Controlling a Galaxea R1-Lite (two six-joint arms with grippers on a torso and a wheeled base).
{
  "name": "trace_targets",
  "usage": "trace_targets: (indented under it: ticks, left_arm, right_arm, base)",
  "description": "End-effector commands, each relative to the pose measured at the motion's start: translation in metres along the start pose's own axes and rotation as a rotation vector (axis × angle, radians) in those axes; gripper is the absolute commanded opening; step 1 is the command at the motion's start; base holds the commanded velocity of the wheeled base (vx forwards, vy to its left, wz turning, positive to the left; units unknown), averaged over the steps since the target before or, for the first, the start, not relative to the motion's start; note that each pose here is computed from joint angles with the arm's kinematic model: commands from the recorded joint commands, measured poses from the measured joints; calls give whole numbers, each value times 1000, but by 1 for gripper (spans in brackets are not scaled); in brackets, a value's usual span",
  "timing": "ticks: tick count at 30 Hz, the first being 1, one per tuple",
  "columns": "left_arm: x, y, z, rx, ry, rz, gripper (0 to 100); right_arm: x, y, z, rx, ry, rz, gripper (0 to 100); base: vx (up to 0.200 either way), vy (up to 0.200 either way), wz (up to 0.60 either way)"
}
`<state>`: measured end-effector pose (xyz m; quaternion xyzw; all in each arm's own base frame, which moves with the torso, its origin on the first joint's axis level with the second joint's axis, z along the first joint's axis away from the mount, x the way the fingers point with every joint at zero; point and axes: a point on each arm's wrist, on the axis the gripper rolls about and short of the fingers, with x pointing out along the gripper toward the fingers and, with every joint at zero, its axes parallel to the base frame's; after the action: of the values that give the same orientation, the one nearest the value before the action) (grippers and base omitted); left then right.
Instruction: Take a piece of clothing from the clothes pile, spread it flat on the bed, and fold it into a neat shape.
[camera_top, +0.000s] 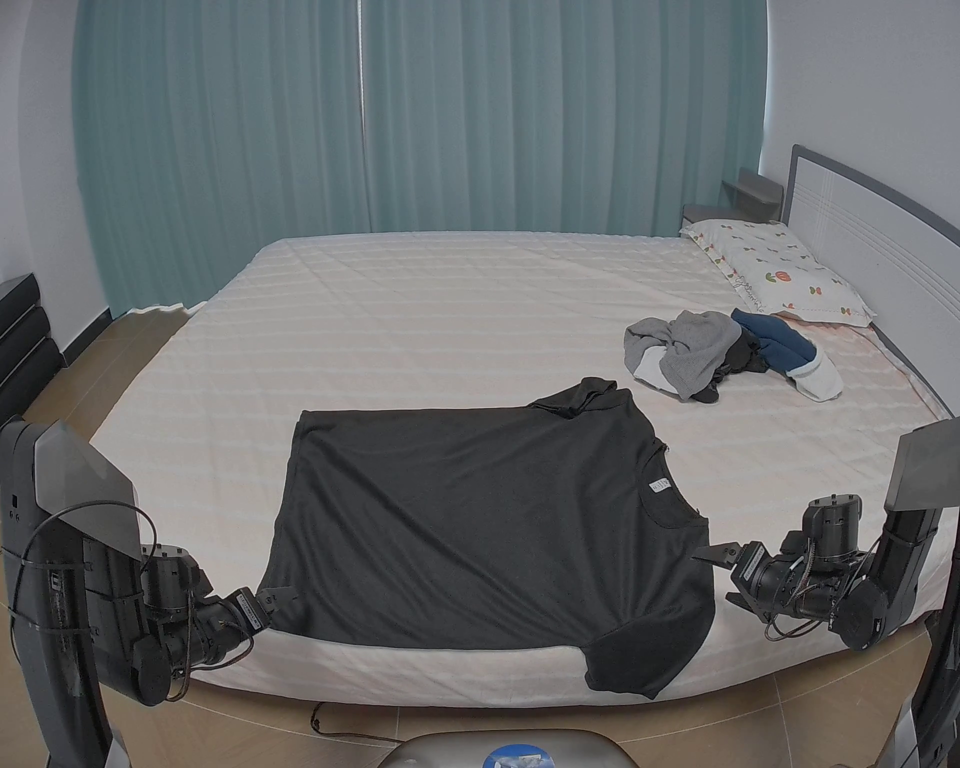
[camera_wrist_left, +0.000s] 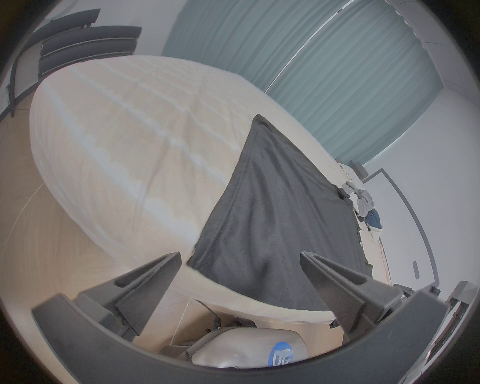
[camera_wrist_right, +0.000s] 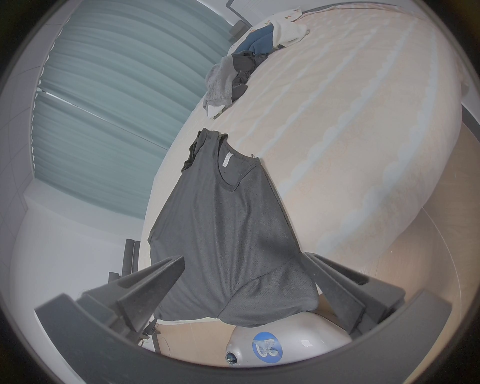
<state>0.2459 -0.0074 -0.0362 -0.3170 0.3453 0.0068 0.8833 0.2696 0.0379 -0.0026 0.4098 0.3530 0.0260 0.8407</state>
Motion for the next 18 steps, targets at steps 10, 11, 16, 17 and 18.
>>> trace_targets:
  ticks: [10, 11, 16, 17, 18]
  left_arm:
    - [8, 8, -12, 42, 15, 76, 0]
    - [8, 9, -12, 41, 9, 87, 0]
    - [1, 11, -15, 39, 14, 122, 0]
    - [-1, 11, -16, 38, 19, 128, 0]
    - [-1, 12, -16, 38, 19, 131, 0]
  right_arm:
    - [-1, -2, -3, 5, 10, -9, 100]
    - [-1, -2, -2, 5, 8, -9, 100]
    - [-1, -2, -2, 6, 8, -11, 100]
    - [-1, -2, -2, 6, 8, -11, 100]
    - [-1, -2, -2, 6, 8, -11, 100]
  base:
    - [0, 0, 0]
    - [0, 0, 0]
    - [0, 0, 0]
    - [0, 0, 0]
    - [0, 0, 0]
